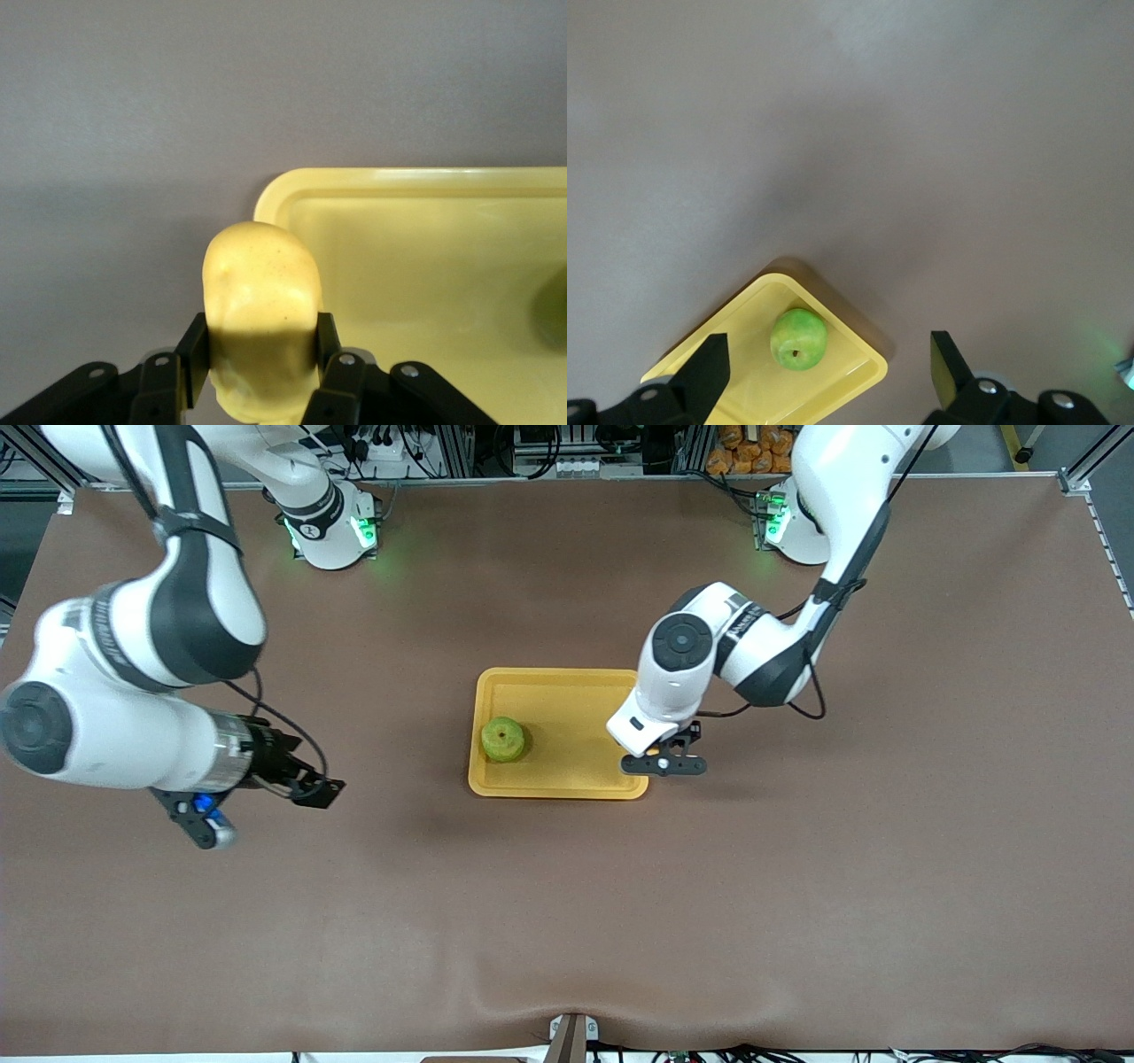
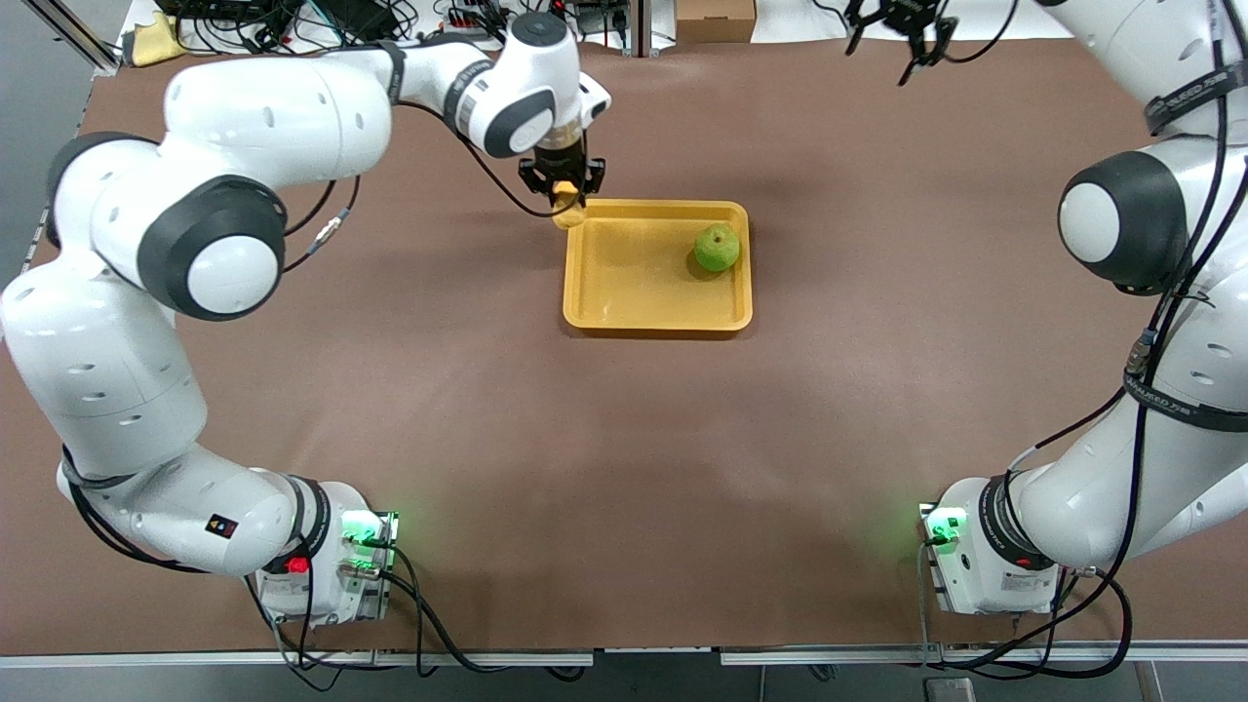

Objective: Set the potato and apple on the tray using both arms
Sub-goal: 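Lower the potato onto the tray with the left gripper while the right gripper withdraws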

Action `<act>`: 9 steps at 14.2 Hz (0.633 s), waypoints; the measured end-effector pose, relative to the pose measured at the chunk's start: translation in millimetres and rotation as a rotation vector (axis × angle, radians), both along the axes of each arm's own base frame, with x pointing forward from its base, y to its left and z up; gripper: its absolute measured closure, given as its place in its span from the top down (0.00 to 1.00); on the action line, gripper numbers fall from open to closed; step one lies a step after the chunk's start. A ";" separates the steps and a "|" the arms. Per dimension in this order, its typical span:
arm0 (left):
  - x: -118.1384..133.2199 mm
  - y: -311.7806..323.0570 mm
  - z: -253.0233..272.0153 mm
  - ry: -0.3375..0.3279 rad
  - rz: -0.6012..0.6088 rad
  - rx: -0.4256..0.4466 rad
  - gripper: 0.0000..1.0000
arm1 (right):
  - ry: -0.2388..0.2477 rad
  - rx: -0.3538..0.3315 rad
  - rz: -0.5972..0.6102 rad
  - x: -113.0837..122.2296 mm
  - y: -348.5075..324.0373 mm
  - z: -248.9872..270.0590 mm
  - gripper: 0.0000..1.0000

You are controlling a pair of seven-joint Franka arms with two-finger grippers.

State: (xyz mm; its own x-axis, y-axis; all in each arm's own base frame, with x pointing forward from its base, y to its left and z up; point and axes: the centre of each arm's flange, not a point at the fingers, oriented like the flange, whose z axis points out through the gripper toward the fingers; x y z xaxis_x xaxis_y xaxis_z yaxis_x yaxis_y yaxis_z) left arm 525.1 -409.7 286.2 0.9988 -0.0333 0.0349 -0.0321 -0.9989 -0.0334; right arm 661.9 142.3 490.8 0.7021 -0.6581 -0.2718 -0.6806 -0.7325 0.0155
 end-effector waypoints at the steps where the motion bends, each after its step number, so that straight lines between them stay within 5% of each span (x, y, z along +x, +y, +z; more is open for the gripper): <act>1: -3.4 -8.0 -8.2 0.000 0.006 0.009 0.51 | -0.002 -0.004 0.001 -0.2 -7.3 7.4 1.00; 9: -16.1 -38.4 -49.0 -0.006 0.000 0.063 0.51 | -0.059 -0.034 0.356 -38.3 -73.0 93.2 1.00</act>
State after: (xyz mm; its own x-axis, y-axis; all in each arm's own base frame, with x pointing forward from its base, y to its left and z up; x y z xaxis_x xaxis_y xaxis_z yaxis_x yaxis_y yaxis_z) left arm 508.9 -448.1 237.2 0.9986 -0.0360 0.0382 -0.0321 -0.9948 -0.0967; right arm 623.6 69.2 584.0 0.9028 -0.3772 -0.2066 -0.3830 -0.9236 0.0123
